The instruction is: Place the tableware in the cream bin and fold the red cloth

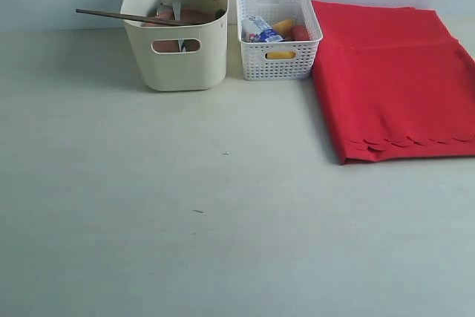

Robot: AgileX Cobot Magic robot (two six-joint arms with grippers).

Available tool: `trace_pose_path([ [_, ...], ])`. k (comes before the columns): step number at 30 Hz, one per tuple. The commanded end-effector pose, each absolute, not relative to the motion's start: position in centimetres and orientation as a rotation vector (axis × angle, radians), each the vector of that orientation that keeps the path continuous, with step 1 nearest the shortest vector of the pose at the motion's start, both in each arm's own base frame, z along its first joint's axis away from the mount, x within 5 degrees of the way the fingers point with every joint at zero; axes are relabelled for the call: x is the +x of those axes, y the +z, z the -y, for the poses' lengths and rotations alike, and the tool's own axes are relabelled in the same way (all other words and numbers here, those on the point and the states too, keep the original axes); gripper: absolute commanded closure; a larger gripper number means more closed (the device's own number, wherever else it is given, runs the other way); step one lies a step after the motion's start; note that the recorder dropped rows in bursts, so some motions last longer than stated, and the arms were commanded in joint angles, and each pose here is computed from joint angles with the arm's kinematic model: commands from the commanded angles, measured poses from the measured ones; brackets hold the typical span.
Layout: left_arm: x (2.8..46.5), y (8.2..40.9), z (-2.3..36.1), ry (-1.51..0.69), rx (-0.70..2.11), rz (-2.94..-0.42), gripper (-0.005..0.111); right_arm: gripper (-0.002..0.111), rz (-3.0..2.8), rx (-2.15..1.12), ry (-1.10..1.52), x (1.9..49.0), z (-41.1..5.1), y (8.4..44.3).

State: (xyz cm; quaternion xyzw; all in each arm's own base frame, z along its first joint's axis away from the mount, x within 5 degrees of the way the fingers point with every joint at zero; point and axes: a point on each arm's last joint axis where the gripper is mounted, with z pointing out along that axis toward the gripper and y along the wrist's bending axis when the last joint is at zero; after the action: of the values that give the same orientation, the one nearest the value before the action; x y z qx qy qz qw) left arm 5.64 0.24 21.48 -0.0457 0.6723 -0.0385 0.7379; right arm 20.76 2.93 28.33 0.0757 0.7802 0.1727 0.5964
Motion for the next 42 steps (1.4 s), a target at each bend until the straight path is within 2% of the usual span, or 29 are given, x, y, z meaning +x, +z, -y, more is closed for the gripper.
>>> trace_pose_path([
  [1, 5.6, 21.4, -0.1, -0.060, -0.056, -1.479, 0.107, 0.108, -1.809, 0.170, 0.396, 20.6, -2.9, 28.3],
  [14, 5.6, 21.3, -0.2, -0.072, -0.089, -1.484, 0.107, 0.108, -1.809, 0.170, 0.396, 20.6, -2.9, 28.3],
  [19, 5.5, 21.8, 0.5, -0.050, 0.059, -1.429, 0.107, 0.108, -1.809, 0.170, 0.396, 20.6, -2.9, 28.3],
  [24, 5.6, 21.0, 0.1, -0.045, -0.014, -1.516, 0.107, 0.108, -1.809, 0.170, 0.396, 20.6, -2.9, 28.3],
  [42, 5.6, 19.9, -0.2, 0.082, 0.033, -1.638, 0.107, 0.108, -1.809, 0.170, 0.396, 20.6, -2.9, 28.3],
])
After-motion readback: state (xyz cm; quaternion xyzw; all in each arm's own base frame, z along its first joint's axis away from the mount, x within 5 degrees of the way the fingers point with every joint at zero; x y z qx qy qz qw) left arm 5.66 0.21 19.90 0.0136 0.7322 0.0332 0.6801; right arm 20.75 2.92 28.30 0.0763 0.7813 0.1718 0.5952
